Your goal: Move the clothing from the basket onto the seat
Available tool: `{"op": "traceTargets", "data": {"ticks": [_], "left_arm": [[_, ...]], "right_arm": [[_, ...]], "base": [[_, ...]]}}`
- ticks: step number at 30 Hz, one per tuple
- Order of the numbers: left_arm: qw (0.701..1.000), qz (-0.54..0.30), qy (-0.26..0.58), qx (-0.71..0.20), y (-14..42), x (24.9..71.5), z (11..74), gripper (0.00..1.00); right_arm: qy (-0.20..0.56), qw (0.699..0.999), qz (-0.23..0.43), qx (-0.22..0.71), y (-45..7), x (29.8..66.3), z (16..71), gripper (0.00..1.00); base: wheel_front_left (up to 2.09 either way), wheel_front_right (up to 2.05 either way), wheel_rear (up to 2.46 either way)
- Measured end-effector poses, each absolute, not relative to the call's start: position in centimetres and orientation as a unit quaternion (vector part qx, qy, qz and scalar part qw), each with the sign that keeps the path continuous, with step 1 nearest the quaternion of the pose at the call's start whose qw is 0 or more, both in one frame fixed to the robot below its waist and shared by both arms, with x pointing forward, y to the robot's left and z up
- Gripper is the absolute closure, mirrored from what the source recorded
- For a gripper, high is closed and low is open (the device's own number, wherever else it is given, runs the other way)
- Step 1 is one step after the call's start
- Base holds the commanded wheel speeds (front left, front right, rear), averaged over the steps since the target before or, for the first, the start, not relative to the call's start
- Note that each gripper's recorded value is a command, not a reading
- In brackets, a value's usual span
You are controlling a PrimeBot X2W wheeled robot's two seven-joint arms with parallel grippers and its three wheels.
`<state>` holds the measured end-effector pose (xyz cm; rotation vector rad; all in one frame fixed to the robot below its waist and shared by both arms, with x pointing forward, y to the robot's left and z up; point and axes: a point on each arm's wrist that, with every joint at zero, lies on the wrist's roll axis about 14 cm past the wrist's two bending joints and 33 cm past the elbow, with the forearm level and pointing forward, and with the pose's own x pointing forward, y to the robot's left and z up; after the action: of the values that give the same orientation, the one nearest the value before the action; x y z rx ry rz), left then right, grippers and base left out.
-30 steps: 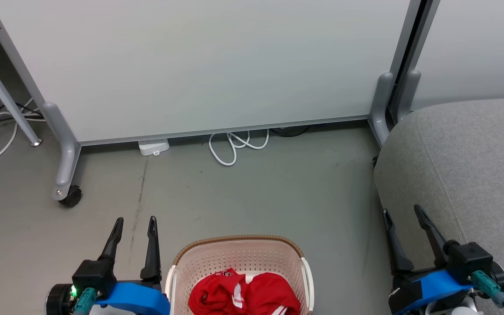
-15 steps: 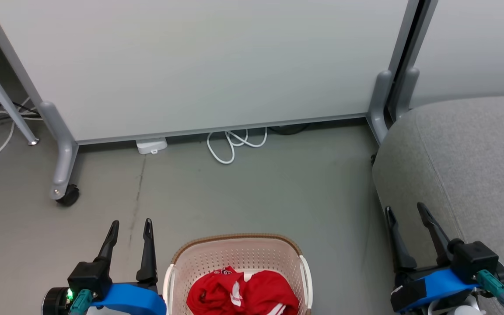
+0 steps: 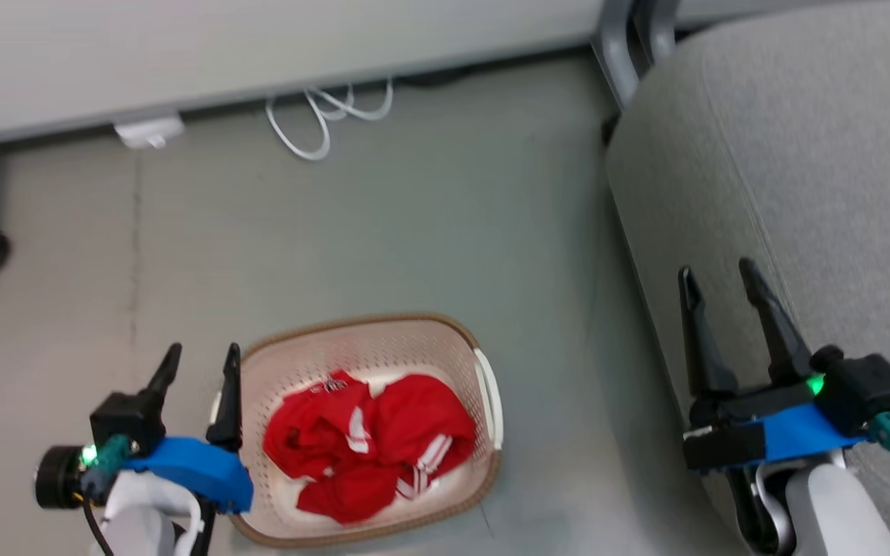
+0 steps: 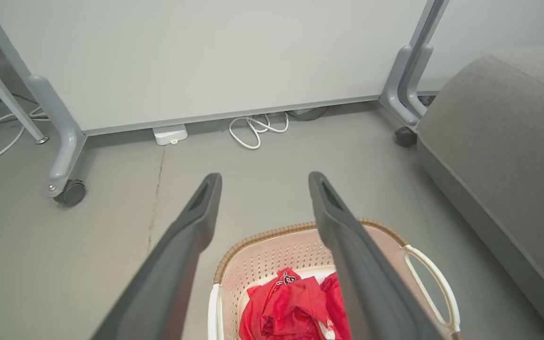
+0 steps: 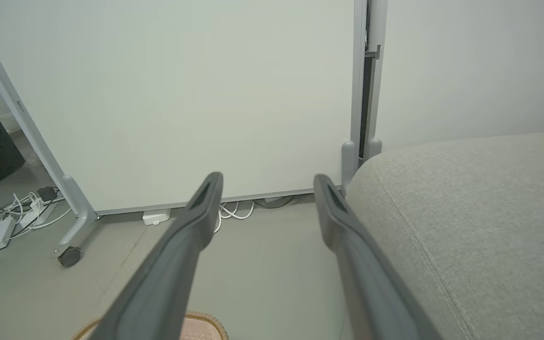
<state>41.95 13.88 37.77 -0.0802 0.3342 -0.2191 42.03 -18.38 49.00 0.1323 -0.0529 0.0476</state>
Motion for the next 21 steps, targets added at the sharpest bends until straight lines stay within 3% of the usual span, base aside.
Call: {"op": "traceTargets", "data": {"ticks": [9, 21], "left_arm": [[0.934, -0.190, 0.301, 0.001, 10.7, 45.3, 27.6, 0.00], [0.832, -0.286, 0.475, 0.032, 7.3, 42.8, 14.8, 0.00]], "right_arm": [[0.021, 0.997, -0.017, 0.074, -21.2, 44.7, 44.3, 0.00], [0.096, 0.990, -0.068, 0.083, -24.4, 44.3, 38.4, 0.00]], "base": [[0.00, 0.00, 0.00], [0.00, 0.00, 0.00]]}}
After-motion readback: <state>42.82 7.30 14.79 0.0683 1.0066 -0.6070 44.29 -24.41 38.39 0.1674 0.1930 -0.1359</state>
